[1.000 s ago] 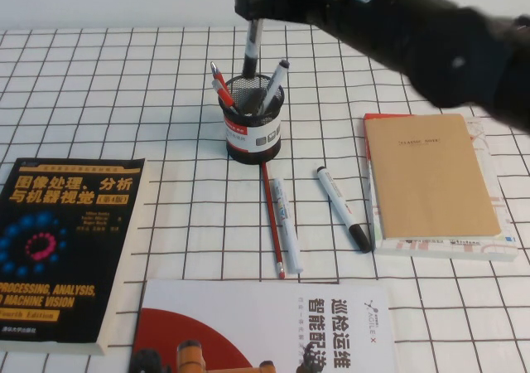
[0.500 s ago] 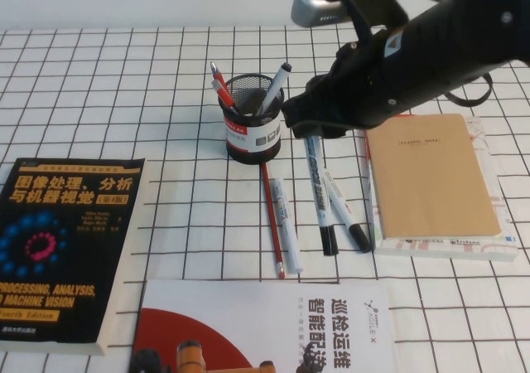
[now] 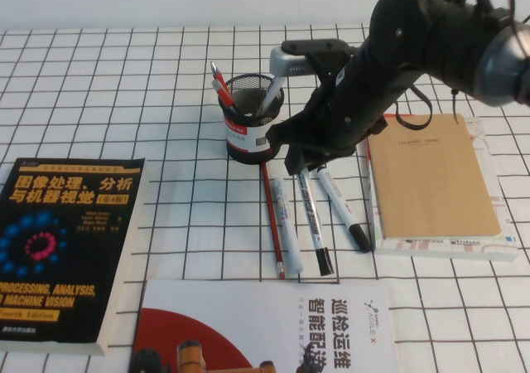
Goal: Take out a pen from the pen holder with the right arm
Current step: 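Take a marker out of the pen holder and lay it on the table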
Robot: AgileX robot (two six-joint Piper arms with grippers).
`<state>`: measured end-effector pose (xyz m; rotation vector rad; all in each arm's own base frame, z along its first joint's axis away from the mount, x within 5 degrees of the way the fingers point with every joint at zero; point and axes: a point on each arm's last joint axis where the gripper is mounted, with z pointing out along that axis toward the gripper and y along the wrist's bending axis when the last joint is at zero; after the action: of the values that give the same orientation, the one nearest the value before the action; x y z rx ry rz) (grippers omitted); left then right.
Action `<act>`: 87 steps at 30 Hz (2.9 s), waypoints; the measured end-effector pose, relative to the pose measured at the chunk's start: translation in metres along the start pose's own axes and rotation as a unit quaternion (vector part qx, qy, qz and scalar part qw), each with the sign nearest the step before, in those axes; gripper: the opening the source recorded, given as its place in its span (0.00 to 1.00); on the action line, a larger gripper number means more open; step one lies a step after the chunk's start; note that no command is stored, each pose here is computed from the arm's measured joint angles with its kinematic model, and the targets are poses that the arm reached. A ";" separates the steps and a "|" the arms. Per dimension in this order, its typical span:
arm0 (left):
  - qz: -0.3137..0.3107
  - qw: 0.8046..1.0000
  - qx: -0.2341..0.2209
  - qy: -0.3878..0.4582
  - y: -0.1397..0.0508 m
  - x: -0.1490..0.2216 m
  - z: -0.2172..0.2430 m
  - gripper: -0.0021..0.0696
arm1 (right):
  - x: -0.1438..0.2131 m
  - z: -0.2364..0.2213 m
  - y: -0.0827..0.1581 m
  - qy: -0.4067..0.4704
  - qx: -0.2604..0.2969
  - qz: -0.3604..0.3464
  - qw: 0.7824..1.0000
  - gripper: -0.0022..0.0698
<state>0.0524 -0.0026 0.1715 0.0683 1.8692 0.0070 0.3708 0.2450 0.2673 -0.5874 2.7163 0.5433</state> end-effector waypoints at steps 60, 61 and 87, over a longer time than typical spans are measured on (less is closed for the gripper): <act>0.000 1.000 0.000 0.000 0.000 0.000 0.000 0.02 | 0.063 -0.109 0.023 -0.083 0.030 -0.058 0.994 0.02; 0.000 1.000 0.000 0.000 0.000 0.000 0.000 0.02 | 0.074 -0.118 0.023 -0.086 0.031 -0.060 0.994 0.02; 0.000 1.000 0.000 0.000 0.000 0.000 0.000 0.02 | 0.237 -0.187 -0.004 -0.125 0.083 -0.090 0.985 0.01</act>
<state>0.0524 -0.0026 0.1715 0.0683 1.8692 0.0070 0.1270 0.0844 0.3433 -0.6646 2.4121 0.3181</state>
